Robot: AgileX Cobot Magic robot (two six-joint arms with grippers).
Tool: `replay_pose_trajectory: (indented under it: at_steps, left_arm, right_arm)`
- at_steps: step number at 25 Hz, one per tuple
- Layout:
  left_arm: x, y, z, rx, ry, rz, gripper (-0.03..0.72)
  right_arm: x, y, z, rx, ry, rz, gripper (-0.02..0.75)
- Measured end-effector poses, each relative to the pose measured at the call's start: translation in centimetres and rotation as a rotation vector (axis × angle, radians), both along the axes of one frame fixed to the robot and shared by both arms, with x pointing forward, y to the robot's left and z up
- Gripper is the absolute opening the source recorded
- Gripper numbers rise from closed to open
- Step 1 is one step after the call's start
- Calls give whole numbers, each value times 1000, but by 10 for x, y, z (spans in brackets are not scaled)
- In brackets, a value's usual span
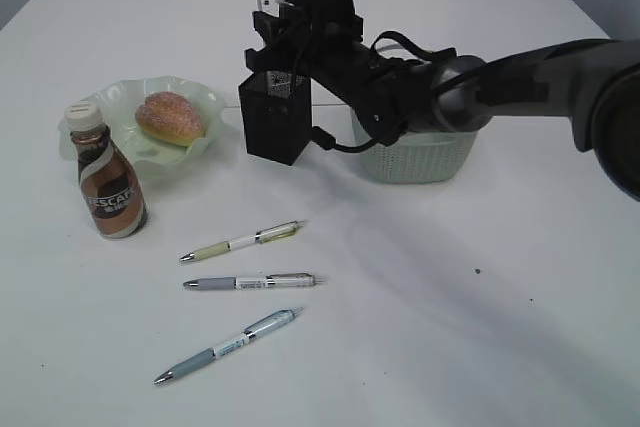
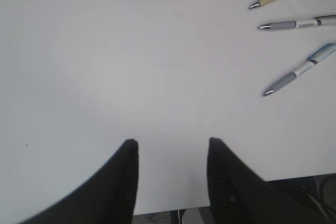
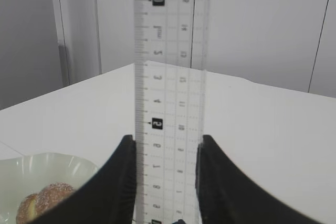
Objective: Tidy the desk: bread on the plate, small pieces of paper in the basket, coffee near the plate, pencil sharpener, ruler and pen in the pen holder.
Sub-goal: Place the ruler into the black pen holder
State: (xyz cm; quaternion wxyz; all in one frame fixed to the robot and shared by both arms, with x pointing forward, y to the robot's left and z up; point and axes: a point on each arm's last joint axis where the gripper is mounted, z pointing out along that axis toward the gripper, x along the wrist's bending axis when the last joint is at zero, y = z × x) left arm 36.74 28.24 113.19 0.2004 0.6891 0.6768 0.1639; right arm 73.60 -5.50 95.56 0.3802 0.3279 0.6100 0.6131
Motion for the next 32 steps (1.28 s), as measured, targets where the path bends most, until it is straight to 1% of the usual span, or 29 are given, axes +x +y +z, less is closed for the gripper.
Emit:
replay_pose_trajectory:
  at_steps: [9,25,32]
  left_arm:
    - [0,0,0,0,0,0,318]
    - [0,0,0,0,0,0,318]
    - [0,0,0,0,0,0,318]
  right_arm:
    - [6,2,-21,-2,25,-6,224]
    - [6,2,-21,-1,25,-11,225]
    - [8,-2,-21,-6,22,-18,249]
